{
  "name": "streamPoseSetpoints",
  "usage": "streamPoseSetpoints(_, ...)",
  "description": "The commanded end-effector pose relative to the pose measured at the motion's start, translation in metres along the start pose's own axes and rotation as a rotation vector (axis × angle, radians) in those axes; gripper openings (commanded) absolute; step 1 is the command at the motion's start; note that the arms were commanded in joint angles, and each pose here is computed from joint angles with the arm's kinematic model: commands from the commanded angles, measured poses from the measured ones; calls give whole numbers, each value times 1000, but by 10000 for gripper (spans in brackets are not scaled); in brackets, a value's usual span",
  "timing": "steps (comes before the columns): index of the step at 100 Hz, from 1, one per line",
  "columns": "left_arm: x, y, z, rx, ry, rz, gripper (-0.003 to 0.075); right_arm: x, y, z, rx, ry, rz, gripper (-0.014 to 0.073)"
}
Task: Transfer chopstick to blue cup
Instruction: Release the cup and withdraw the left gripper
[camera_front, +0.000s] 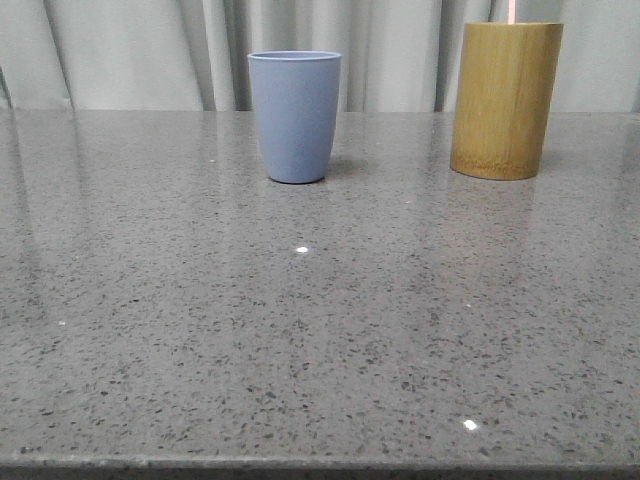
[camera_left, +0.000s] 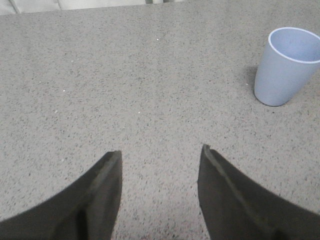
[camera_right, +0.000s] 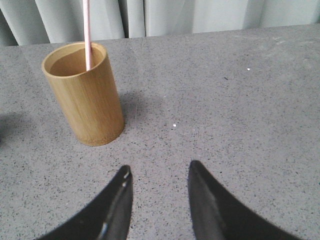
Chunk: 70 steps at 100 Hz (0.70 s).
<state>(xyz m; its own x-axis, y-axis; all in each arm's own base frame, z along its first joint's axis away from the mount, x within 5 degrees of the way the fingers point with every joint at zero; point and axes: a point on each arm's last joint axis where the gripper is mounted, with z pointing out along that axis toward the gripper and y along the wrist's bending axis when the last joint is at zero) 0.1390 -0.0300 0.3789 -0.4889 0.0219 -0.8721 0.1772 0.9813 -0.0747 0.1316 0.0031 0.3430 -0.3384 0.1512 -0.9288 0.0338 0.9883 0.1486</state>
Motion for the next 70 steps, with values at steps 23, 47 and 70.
streamPoseSetpoints(23, 0, 1, -16, -2, -143, 0, 337, -18, 3, -5, -19, -105, -11, 298)
streamPoseSetpoints(47, 0, 1, -16, -2, -143, 0, 337, -35, 6, -5, -24, -132, -11, 298)
streamPoseSetpoints(70, 0, 1, -16, -2, -143, 0, 337, -75, 14, 19, -32, -111, 9, 304)
